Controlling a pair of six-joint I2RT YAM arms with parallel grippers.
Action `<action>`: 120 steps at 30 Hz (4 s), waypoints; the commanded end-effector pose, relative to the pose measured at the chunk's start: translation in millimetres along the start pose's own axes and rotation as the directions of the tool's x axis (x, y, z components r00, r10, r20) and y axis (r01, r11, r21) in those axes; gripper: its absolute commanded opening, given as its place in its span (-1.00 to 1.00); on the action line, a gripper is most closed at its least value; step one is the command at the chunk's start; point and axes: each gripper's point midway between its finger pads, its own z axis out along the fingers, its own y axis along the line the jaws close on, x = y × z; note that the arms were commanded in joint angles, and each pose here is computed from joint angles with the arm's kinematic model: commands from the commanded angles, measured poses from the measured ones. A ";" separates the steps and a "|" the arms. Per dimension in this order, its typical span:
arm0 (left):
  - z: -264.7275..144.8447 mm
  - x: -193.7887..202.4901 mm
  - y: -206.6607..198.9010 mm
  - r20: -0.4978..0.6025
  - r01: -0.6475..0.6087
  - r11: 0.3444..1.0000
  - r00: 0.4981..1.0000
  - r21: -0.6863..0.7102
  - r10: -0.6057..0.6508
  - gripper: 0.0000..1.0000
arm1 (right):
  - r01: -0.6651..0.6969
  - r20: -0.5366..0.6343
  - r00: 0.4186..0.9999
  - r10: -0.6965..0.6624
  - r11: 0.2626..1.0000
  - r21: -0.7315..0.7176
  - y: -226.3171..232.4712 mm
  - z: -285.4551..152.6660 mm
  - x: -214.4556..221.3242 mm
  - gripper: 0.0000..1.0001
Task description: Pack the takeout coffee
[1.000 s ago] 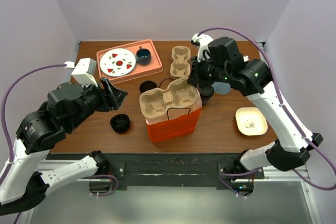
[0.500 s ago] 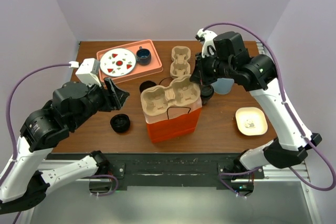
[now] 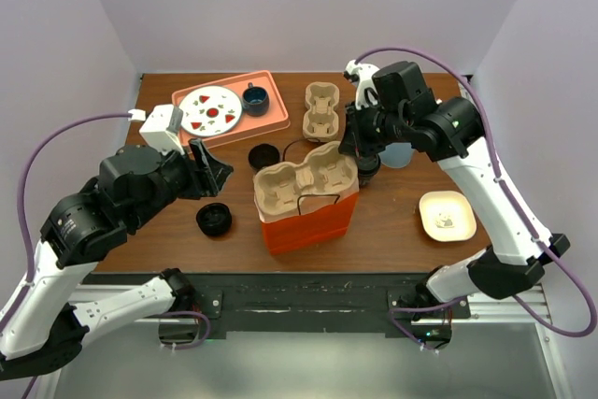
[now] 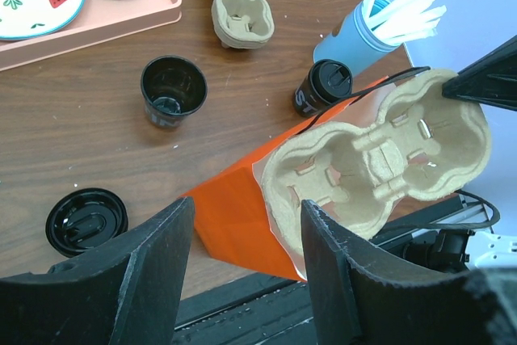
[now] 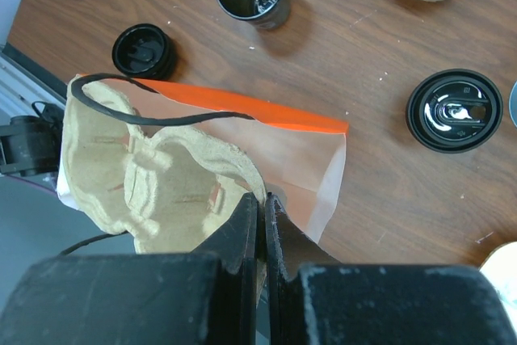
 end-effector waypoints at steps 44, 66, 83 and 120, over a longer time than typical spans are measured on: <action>1.0 -0.9 -5.8 0.004 0.002 1.000 1.000 0.028 -0.002 0.22 | -0.107 0.009 0.994 0.107 0.994 -0.024 -0.8 -12.3 -1.9 -1.00; -3.3 0.0 -0.3 0.015 0.009 1.000 1.000 0.017 -0.009 0.22 | -0.140 0.016 0.990 0.141 0.989 -0.045 -4.8 20.0 13.3 -1.00; -5.9 -1.0 3.8 0.020 0.006 1.000 1.000 0.000 -0.006 0.23 | -0.128 0.064 0.990 0.128 0.992 -0.015 -12.6 25.0 8.5 -0.16; 58.9 80.7 -6.5 -0.300 0.000 0.999 0.954 -0.034 -0.010 -1.00 | -0.171 -0.012 0.985 0.171 0.985 -0.008 -11.4 11.7 31.6 -0.69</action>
